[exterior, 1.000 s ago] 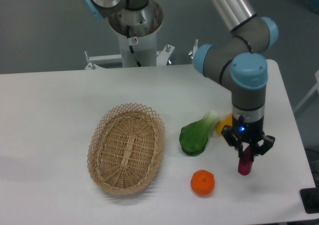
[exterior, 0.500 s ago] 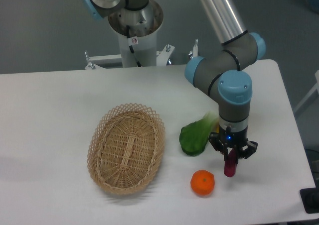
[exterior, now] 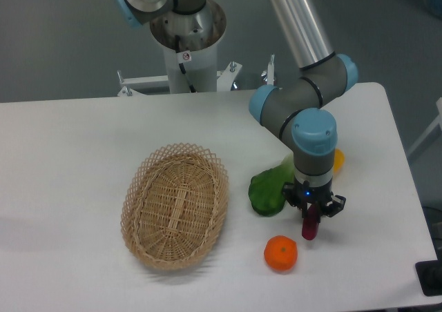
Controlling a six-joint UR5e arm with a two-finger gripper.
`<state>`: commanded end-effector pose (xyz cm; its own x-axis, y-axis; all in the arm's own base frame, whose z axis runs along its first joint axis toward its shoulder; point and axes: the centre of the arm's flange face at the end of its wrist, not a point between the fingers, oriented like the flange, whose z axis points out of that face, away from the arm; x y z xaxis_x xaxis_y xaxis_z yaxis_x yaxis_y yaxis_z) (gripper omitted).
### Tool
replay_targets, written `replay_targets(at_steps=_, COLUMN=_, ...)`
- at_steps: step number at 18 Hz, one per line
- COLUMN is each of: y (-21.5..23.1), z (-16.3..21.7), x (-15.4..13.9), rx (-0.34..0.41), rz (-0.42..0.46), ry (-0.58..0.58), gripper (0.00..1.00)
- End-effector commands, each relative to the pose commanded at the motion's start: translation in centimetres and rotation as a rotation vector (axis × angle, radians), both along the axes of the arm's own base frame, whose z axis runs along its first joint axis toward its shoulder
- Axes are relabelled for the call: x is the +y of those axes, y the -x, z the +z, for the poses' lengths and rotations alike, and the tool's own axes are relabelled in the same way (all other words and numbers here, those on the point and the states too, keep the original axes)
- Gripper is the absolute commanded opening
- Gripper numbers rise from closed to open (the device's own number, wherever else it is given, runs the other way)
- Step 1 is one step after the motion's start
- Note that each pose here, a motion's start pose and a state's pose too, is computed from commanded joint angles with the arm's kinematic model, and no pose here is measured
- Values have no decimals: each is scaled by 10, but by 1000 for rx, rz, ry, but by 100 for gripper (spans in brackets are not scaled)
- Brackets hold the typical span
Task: Place the sweet potato on the table
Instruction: 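Lower the held sweet potato down onto the table beside the tangerine, then open the gripper to release the sweet potato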
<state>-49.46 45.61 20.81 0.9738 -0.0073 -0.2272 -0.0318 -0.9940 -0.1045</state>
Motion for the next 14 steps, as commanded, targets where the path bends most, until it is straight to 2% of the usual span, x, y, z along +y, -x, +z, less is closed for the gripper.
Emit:
replay_targets(at_steps=1, y=2, z=4, x=1, rx=8, rz=-2, ry=-1, gripper=90)
replay_targets(at_steps=2, y=4, z=9, x=2, rx=18, rz=-2, ry=-6, gripper=100)
replay_targets(at_steps=10, y=13, z=66, x=7, rx=101, rz=4, ry=-59, gripper=100)
replay_targets(at_steps=14, y=30, z=115, x=17, rx=184, rz=-7, ry=-113, gripper=100)
